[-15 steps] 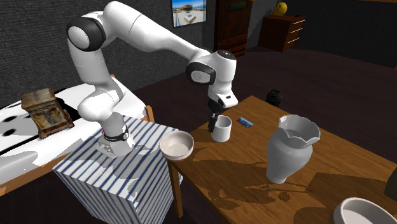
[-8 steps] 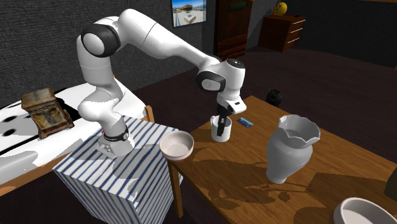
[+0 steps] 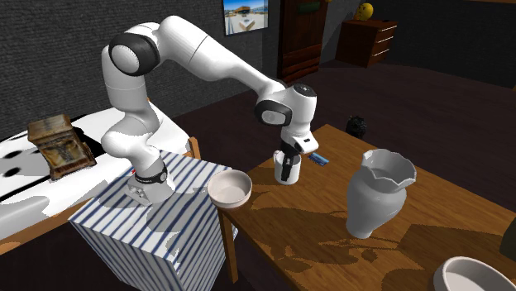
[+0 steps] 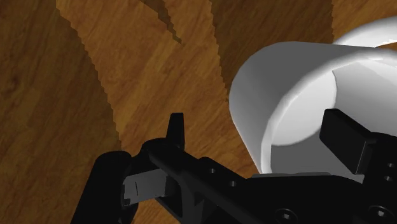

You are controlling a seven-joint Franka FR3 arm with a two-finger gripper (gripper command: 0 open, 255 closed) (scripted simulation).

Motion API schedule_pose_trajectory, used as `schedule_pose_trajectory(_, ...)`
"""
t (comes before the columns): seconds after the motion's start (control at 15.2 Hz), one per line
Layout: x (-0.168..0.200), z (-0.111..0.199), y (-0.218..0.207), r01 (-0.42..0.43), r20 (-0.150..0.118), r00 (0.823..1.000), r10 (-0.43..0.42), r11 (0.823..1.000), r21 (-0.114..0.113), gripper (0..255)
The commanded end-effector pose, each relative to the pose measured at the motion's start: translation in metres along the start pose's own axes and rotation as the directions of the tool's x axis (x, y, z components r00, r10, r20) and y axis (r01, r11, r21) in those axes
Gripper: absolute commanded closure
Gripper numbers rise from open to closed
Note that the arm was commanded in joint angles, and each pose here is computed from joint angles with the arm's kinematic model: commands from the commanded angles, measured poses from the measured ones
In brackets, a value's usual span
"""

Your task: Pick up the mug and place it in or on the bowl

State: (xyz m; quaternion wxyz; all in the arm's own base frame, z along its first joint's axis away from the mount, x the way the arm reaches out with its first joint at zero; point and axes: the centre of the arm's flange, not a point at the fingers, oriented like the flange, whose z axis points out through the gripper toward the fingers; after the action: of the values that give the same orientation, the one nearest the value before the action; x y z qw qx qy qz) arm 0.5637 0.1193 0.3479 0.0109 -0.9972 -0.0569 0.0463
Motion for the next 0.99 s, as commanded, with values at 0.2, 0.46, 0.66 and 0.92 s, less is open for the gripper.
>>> schedule_pose_trajectory(0.2,0.0,0.0,0.0,0.0,0.0,1.0,0.0,1.0,0.0,255)
schedule_pose_trajectory(0.46,0.0,0.0,0.0,0.0,0.0,1.0,0.0,1.0,0.0,255)
schedule_pose_trajectory(0.66,0.0,0.0,0.0,0.0,0.0,1.0,0.0,1.0,0.0,255)
schedule_pose_trajectory(0.92,-0.001,-0.01,0.0,0.0,0.0,1.0,0.0,1.0,0.0,255)
